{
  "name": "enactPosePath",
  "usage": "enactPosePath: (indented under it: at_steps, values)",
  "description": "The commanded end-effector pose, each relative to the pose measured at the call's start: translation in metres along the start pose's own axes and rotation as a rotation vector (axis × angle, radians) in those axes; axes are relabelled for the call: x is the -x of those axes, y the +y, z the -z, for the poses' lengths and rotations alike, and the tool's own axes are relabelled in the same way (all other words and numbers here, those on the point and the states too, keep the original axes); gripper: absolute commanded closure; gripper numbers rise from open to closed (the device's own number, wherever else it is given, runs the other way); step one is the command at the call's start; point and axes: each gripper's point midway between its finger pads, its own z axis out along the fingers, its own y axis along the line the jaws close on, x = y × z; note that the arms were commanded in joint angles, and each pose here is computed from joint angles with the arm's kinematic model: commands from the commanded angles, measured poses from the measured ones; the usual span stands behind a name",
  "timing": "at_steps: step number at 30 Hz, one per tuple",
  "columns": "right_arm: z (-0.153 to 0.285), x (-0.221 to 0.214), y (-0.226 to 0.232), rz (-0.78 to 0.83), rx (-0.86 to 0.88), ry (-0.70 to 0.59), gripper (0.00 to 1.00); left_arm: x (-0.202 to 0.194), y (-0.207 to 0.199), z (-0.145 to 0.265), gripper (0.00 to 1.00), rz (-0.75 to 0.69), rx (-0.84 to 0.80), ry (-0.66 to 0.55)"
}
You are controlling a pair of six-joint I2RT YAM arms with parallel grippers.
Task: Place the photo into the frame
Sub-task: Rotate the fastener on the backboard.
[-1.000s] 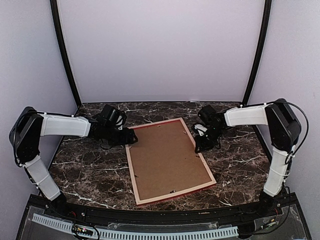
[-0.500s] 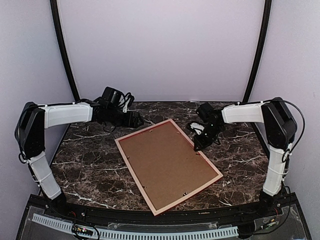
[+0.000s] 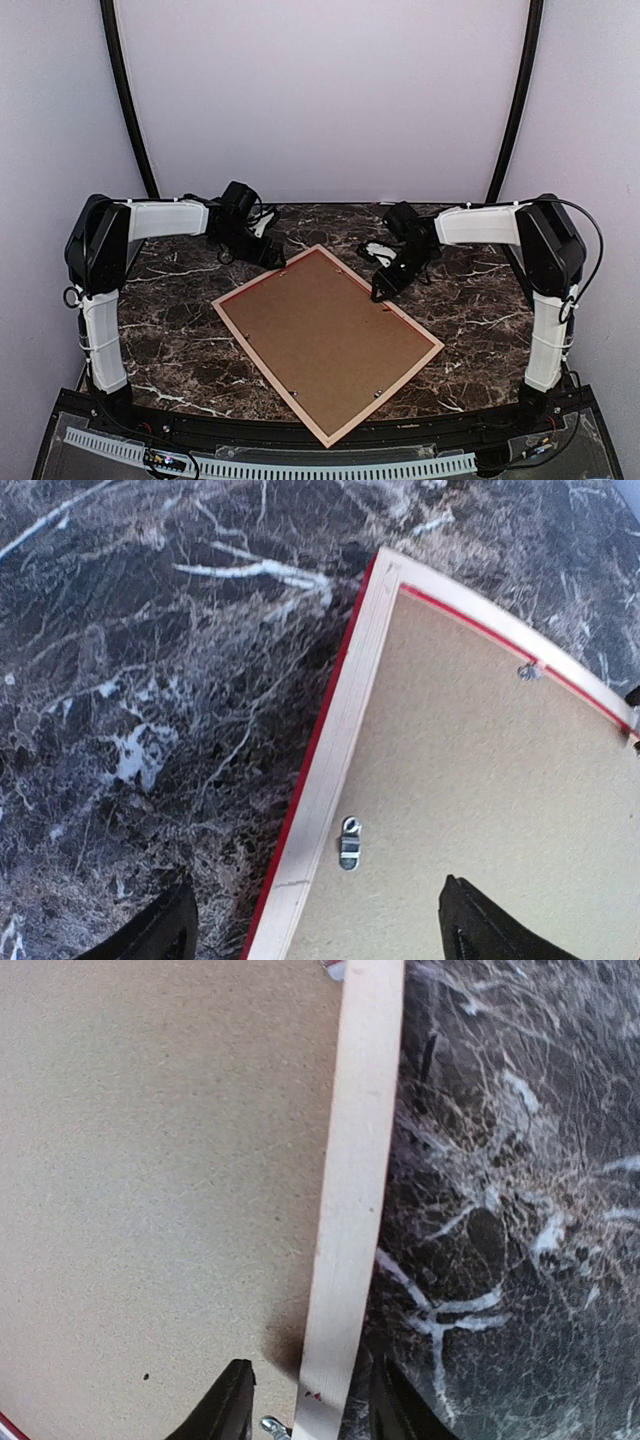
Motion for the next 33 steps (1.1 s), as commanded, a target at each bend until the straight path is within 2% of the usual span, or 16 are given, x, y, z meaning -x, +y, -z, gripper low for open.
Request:
enactPosePath:
  at_steps: [1,9,18,23,28,33]
  values:
    - [0.019,0.026,-0.005,-0.017,-0.002,-0.102,0.58,-0.016,0.007,-0.001,0.16,-0.049,-0.003,0.088]
    - [0.044,0.021,-0.008,-0.156,-0.028,-0.165,0.58,-0.039,0.014,-0.015,0.42,-0.046,0.005,0.171]
    - [0.058,-0.012,-0.006,-0.292,-0.055,-0.15,0.57,-0.048,0.022,-0.025,0.62,-0.02,0.021,0.199]
    - [0.057,-0.027,-0.003,-0.365,-0.04,-0.134,0.57,-0.055,0.032,-0.026,0.84,0.005,0.067,0.21]
    - [0.065,-0.039,-0.005,-0.435,-0.079,-0.148,0.48,-0.079,0.045,-0.029,0.97,0.092,0.131,0.239]
    - [0.078,-0.048,-0.018,-0.501,-0.174,-0.159,0.39,-0.091,0.059,-0.012,1.0,0.22,0.176,0.193]
